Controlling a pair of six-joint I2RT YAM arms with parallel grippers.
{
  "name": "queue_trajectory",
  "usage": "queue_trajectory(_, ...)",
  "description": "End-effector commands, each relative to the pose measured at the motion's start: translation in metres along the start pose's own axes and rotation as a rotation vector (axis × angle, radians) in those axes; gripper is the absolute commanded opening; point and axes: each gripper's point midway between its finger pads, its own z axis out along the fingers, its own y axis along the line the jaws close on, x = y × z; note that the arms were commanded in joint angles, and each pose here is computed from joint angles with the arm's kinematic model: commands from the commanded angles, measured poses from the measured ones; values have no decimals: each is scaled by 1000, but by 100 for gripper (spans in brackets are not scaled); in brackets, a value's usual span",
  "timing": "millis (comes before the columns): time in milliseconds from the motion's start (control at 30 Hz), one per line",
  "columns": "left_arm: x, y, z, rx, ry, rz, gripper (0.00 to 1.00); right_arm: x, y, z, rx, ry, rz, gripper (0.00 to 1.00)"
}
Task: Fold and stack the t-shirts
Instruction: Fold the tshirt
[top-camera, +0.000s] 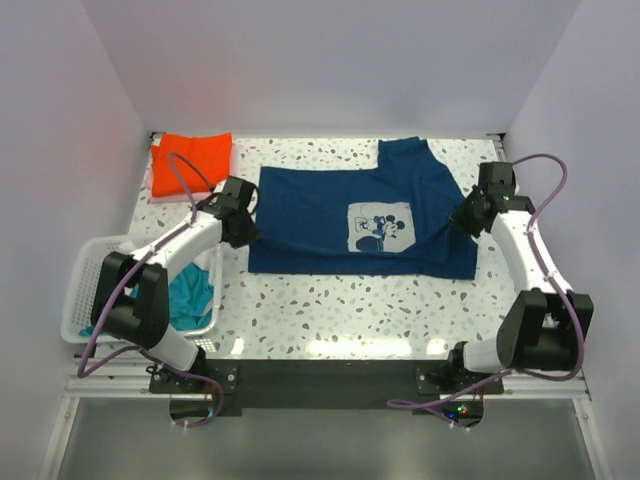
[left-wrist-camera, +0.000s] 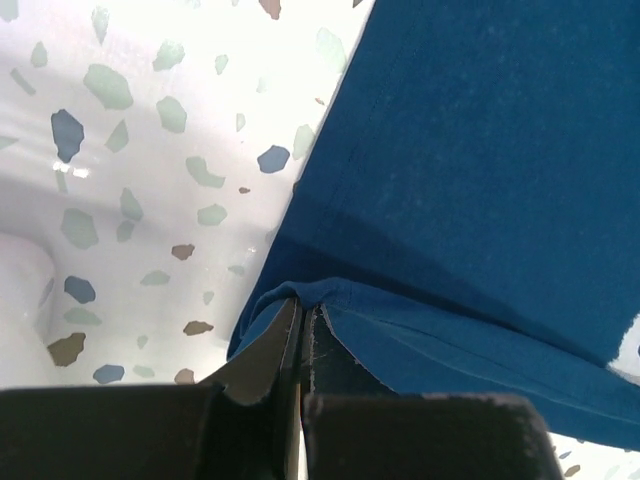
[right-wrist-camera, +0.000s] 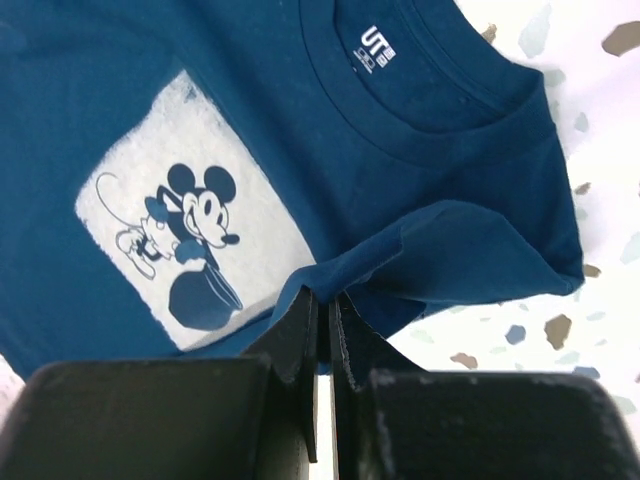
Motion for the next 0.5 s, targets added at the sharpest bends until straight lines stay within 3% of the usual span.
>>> queue_trajectory(0,-30,-19,2,46,-60,4,0,-30,26,8,-72,-65,50,0)
queue_trajectory(467,-47,-20,35,3,-52,-23,0,-56,49,58,-76,-43,68,0)
